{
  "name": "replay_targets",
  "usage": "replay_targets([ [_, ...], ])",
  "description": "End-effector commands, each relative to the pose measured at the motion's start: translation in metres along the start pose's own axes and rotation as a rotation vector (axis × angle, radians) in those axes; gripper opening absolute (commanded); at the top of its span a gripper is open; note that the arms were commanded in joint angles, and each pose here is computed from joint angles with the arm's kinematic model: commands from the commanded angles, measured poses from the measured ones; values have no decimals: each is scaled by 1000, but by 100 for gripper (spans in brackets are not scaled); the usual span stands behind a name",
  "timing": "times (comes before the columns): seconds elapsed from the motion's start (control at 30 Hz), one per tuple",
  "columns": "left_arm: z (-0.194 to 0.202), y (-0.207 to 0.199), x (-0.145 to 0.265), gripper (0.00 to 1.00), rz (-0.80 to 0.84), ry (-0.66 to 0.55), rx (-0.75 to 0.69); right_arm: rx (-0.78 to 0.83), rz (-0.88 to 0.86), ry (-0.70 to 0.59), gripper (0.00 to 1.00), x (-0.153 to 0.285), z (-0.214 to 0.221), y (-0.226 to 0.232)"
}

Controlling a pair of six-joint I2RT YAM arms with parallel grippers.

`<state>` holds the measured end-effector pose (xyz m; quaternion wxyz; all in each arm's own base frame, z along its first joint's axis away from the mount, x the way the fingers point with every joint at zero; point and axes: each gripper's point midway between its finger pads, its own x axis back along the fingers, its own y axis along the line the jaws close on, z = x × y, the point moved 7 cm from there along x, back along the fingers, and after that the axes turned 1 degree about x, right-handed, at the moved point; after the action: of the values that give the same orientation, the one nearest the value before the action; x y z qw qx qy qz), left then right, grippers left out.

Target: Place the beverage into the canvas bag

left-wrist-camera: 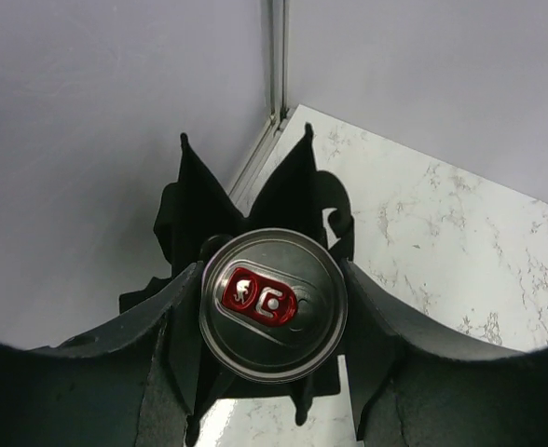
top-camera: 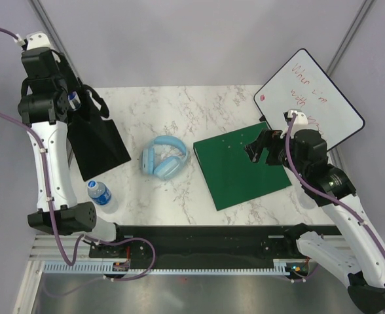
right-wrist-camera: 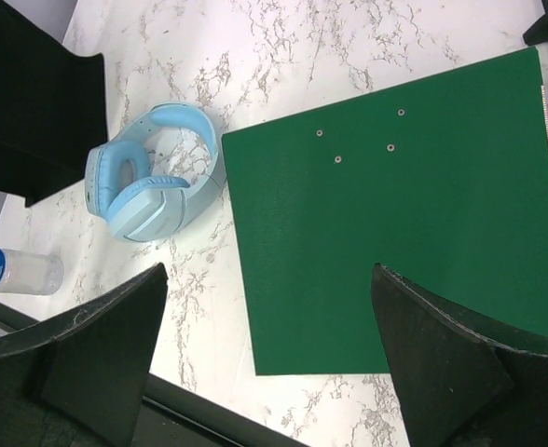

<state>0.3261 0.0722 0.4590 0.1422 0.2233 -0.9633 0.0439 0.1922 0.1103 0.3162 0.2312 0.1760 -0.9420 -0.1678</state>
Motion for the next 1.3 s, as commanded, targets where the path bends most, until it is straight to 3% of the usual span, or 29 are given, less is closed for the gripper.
replay_targets([
  [0.0, 3, 3, -4, 2, 35, -9, 94, -7, -35, -56, 97, 6, -10, 6],
  [0.37, 18, -9, -68, 2, 53, 3, 101, -23, -55, -53, 97, 8, -7, 7],
  [0.63, 20, -2, -82, 2, -35, -10, 99, -14, -33, -59, 97, 6, -9, 5],
  [1.27, 89, 16, -121, 2, -75, 107, 157, -17, -21, -40, 97, 1, -3, 2],
])
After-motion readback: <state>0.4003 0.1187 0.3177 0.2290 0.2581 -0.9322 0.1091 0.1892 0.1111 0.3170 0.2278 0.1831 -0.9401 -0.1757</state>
